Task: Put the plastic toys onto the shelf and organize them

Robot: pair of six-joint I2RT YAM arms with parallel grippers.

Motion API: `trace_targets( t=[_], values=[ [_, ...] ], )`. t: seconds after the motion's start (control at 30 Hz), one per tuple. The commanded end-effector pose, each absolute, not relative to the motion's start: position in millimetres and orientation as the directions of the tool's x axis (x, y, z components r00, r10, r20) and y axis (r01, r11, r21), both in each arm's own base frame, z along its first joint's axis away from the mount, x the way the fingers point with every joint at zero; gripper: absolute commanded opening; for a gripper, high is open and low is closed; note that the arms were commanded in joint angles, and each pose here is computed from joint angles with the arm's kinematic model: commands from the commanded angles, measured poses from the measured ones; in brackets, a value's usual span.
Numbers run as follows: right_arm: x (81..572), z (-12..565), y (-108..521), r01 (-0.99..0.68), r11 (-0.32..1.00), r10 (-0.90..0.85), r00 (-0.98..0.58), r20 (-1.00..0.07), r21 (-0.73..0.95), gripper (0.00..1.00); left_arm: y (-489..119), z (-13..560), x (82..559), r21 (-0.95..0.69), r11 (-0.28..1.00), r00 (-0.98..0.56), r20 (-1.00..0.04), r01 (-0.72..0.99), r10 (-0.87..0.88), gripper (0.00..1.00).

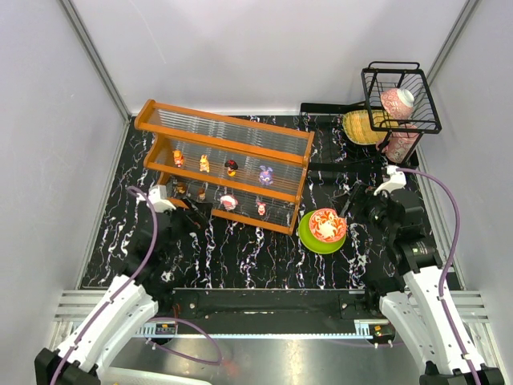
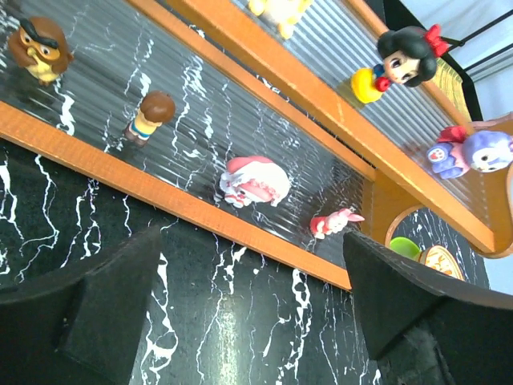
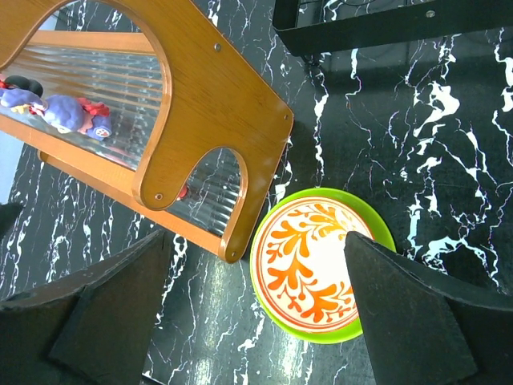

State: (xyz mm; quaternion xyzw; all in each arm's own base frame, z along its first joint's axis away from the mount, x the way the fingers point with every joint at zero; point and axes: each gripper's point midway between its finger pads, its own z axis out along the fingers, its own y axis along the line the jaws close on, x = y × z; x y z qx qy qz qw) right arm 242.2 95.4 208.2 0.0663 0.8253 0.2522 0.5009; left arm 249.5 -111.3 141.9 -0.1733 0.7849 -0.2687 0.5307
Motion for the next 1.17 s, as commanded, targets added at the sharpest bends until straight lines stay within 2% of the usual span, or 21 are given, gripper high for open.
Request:
trace_targets(
  t=[0.0,0.2,0.6,0.83,0.97,1.13],
  values=[
    [249,213,93,-0.147,0.868,0.367,-0.453,-0.812,0.475,0.96,-108,168,237,-0.594,0.804,-0.399,-0.742,0.020,-0.538,0.99],
    [249,218,84,-0.116,0.877,0.385,-0.412,-0.826,0.466,0.97,-97,202,230,-0.586,0.810,-0.392,-0.738,-0.030,-0.549,0.99],
    [250,212,57,0.043,0.896,0.426,-0.372,-0.825,0.443,1.00,-34,275,210,-0.486,0.856,-0.192,-0.836,-0.177,-0.515,0.99],
    [249,203,29,0.229,0.879,0.474,-0.335,-0.814,0.418,1.00,7,279,182,-0.485,0.822,-0.086,-0.844,-0.300,-0.530,0.99],
    [248,199,24,0.262,0.867,0.492,-0.318,-0.810,0.424,1.00,14,273,173,-0.479,0.817,-0.080,-0.846,-0.321,-0.527,0.99],
    [247,199,21,0.272,0.859,0.504,-0.295,-0.812,0.434,1.00,29,276,160,-0.528,0.782,0.015,-0.832,-0.331,-0.555,0.99]
  ],
)
